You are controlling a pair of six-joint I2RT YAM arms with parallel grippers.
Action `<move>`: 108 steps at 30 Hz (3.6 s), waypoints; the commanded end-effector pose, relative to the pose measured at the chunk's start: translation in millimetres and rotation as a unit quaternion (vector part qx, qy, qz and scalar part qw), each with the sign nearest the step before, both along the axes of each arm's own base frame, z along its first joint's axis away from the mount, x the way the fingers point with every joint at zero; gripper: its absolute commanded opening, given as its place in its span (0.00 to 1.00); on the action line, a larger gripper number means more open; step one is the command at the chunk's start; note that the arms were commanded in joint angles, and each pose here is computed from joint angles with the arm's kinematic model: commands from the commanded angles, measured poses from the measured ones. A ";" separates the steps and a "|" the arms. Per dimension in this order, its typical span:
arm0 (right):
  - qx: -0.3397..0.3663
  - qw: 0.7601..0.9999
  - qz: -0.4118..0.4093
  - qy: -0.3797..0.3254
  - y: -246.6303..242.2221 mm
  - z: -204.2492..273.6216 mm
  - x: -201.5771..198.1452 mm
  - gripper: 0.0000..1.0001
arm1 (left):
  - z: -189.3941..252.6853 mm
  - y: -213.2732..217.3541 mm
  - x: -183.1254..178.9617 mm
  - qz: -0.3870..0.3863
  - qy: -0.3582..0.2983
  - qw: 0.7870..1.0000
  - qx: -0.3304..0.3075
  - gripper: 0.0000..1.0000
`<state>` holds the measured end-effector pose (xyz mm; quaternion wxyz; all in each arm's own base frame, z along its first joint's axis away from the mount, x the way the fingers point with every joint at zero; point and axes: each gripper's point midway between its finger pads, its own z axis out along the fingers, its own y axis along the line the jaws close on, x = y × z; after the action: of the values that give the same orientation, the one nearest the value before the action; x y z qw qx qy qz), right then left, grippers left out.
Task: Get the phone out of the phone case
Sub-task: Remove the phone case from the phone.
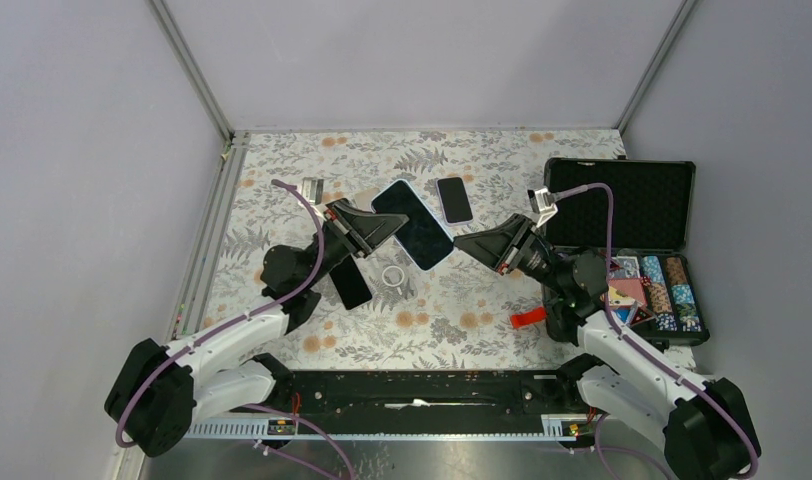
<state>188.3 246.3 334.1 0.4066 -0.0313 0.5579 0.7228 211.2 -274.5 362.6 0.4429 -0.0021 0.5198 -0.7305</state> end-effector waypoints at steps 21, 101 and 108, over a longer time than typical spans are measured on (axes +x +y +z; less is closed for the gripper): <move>-0.091 0.996 -0.007 0.000 12.4 -57.9 15.5 0.00 | 97.0 32.5 -44.1 -0.090 -0.046 0.978 -0.181 0.00; -0.023 0.984 0.025 -0.175 6.2 57.2 -34.5 0.78 | 90.6 35.5 -29.7 -0.090 -0.073 0.983 -0.139 0.00; -0.007 0.981 0.059 -0.182 18.8 71.3 -38.9 0.73 | 84.1 33.3 -25.6 -0.089 -0.063 0.985 -0.135 0.00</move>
<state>162.6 267.1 363.1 0.4364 -0.1772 0.5352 0.7012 202.1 -254.4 411.9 0.3711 -0.0041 0.4452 -0.8149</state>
